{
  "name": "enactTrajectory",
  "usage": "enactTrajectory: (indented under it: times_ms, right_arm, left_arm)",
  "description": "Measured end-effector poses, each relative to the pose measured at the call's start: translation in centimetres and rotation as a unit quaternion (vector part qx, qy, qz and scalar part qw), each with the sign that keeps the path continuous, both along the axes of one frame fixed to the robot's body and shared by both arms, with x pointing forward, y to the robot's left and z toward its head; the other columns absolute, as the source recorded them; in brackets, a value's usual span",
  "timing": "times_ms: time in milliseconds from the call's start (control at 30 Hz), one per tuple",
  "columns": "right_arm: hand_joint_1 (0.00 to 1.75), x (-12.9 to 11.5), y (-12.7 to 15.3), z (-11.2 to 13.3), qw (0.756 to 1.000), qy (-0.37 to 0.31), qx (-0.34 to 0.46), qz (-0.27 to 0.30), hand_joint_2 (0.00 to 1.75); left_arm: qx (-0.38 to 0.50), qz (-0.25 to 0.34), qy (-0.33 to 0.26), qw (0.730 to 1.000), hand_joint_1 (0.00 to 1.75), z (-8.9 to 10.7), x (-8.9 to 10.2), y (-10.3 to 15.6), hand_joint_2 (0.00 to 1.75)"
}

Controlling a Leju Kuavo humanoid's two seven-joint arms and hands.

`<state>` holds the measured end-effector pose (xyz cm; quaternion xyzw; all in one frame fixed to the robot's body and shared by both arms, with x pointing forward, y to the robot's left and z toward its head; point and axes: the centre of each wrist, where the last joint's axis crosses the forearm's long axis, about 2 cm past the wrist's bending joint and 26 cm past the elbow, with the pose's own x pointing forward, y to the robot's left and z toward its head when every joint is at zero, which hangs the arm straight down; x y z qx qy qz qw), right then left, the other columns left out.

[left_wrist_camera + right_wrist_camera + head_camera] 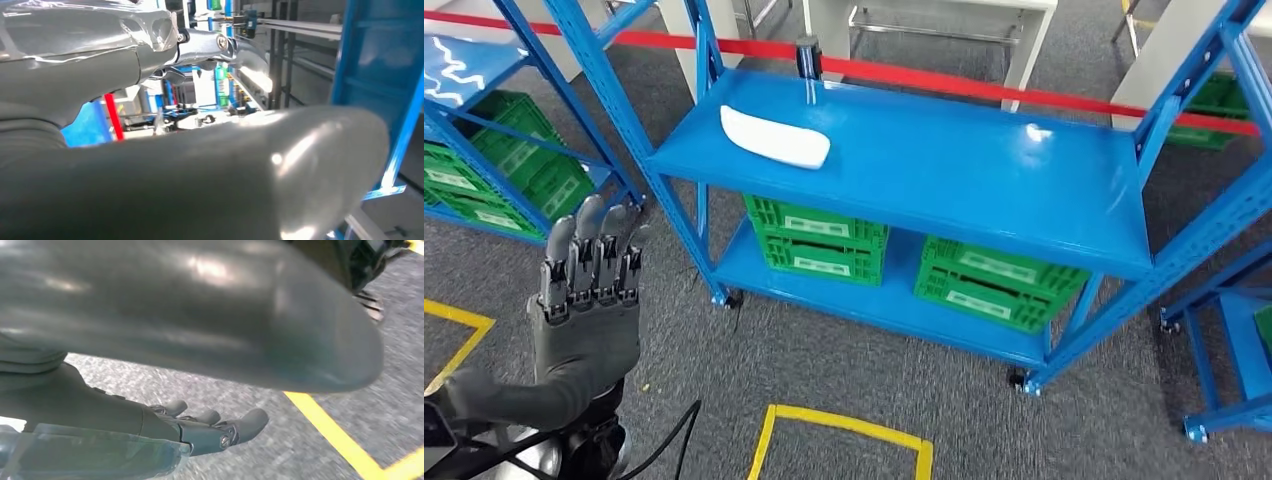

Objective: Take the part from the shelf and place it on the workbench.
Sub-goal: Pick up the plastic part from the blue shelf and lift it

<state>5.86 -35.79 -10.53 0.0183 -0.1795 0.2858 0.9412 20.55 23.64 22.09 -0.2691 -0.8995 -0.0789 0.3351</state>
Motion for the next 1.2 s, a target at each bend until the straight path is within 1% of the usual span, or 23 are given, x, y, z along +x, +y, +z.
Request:
enactTrajectory:
  times_ms: [233, 700, 1200]
  right_arm:
    - [0.00, -0.11, -0.63, 0.07, 1.000, 0.002, -0.001, 0.001, 0.00]
    - [0.00, -0.61, -0.62, -0.01, 1.000, 0.000, 0.006, -0.004, 0.00]
    - [0.00, -0.54, -0.45, -0.02, 1.000, 0.000, 0.011, 0.001, 0.00]
  left_arm:
    - [0.000, -0.002, 0.003, 1.000, 0.00, -0.24, -0.29, 0.02, 0.00]
    - [-0.001, -0.006, -0.001, 1.000, 0.00, -0.04, -0.49, 0.19, 0.00]
    - [-0.001, -0.008, -0.005, 1.000, 0.00, 0.25, -0.64, 0.37, 0.00]
